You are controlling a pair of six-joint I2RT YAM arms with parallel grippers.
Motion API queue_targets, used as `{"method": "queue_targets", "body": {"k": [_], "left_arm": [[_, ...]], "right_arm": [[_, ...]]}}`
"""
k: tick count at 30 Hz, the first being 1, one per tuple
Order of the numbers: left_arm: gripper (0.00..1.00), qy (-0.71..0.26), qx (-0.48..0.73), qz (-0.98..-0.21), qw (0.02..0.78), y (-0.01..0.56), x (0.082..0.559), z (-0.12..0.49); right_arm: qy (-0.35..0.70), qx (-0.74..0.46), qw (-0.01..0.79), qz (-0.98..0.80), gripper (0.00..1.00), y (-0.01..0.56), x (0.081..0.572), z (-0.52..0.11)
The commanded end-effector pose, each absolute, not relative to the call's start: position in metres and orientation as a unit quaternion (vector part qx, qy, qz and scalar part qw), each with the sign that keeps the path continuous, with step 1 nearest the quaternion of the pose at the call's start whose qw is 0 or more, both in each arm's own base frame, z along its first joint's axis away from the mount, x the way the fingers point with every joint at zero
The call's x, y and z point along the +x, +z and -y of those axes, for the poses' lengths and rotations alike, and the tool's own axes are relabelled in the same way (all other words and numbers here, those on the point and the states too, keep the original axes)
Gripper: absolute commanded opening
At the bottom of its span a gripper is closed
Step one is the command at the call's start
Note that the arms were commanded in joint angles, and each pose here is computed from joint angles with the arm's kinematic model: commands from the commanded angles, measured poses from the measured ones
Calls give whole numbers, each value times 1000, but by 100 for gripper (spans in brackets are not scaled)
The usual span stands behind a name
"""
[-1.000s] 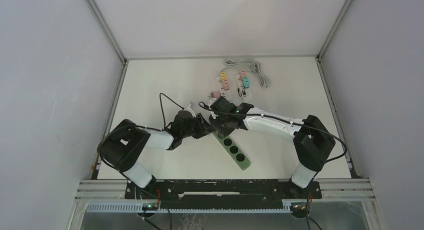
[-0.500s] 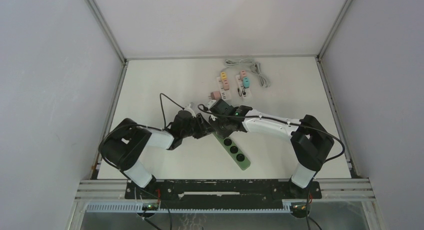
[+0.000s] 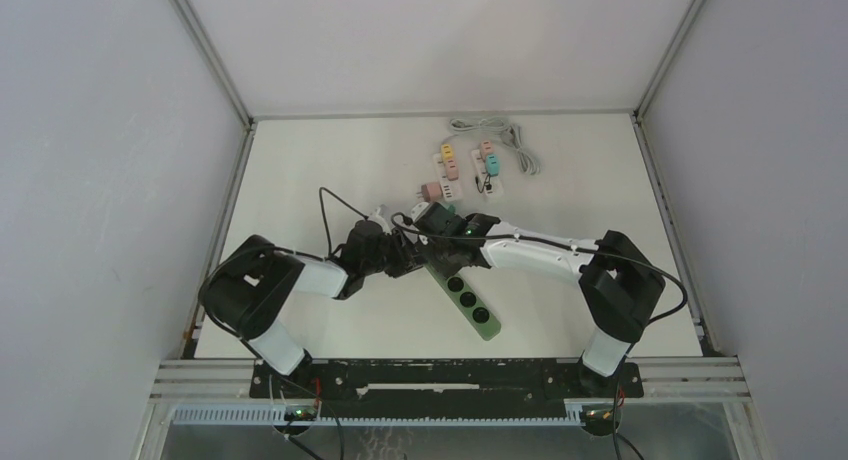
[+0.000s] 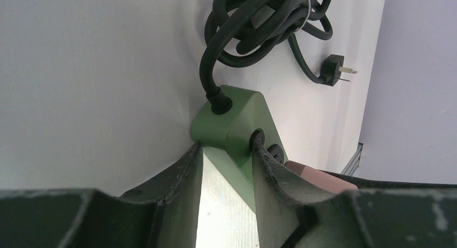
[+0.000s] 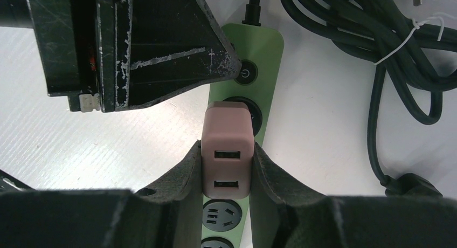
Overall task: Insert the plug
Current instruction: Insert the plug into the socket.
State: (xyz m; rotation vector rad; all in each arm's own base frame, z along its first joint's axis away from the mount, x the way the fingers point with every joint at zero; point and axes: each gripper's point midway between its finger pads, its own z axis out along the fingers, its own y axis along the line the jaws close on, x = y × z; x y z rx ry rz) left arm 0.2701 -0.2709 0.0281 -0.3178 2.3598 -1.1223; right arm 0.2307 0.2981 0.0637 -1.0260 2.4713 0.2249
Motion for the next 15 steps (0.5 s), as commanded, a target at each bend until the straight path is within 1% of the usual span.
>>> {"method": "queue_targets", "body": {"k": [1,9,15], "left_arm": [[41,-414,-118,-870,240,22,269,274],[40,-421,-125,-869,228,15,267,277],[38,-425,-129,-867,225,14,267,278]], "right_arm": [[47,-391,181,-901,0,34,216,-289],[39,-416,141,-897,0,15,199,-287],[53,-384,124,-913,0,12,206,-279]]}}
